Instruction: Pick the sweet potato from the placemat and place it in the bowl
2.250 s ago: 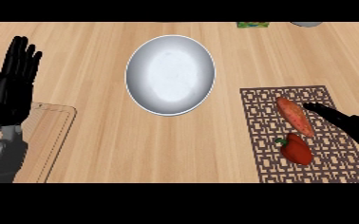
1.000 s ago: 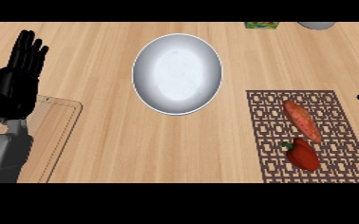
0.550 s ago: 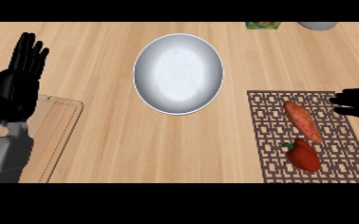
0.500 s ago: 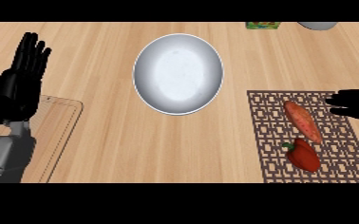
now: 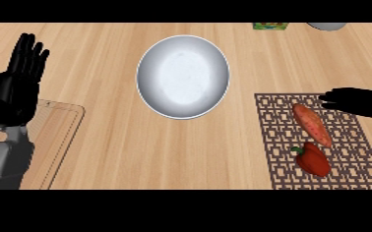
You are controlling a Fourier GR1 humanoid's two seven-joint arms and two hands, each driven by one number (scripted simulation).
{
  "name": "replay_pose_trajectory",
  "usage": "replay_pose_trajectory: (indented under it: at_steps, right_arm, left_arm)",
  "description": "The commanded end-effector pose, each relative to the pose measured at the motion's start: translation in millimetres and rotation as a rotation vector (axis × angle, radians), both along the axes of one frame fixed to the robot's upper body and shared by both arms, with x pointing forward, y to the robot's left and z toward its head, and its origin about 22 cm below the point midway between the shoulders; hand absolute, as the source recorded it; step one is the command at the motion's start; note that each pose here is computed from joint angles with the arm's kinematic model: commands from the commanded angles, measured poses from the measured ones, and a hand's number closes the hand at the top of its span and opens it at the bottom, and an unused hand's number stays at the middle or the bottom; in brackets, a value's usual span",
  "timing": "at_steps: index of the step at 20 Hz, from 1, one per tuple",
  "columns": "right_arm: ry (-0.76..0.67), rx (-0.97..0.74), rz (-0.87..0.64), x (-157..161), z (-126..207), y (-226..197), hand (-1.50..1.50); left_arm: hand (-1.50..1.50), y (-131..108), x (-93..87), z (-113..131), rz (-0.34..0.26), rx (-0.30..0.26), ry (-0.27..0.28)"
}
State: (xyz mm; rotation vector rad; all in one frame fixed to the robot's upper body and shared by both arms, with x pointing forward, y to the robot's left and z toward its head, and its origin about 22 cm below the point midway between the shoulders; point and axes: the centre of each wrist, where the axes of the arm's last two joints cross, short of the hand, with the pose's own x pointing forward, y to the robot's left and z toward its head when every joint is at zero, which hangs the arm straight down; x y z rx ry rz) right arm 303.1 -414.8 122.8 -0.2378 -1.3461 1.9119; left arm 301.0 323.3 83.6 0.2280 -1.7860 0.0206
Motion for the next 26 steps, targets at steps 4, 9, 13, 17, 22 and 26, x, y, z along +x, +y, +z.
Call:
replay_pose_trajectory:
  at_steps: [4,9,13,17,22,26]
  right_arm:
    - [0.079,0.088,0.072,22.9,-41.7,22.9,-1.5]
    - [0.101,0.08,0.123,11.7,-41.4,20.8,-1.5]
    - [0.073,0.055,0.097,37.2,-34.1,27.9,-1.5]
    - [0.09,0.021,0.084,33.2,-52.3,9.4,-1.5]
    - [0.1,0.036,0.117,19.1,-69.2,26.0,-1.5]
    - [0.098,-0.019,0.091,18.4,-91.6,43.1,-1.5]
  left_arm:
    - [0.0,-0.3,9.1,-7.2,0.015,-0.001,-0.008]
    - [0.0,-10.4,-13.6,-6.7,0.009,0.009,-0.012]
    - [0.0,-3.9,4.3,5.4,-0.003,0.007,-0.008]
    - [0.0,-6.4,-3.1,-9.9,0.015,0.008,-0.01]
    - [0.0,22.1,7.6,-0.4,0.024,-0.007,-0.002]
    - [0.0,0.5,-9.0,-4.1,0.0,-0.016,-0.001]
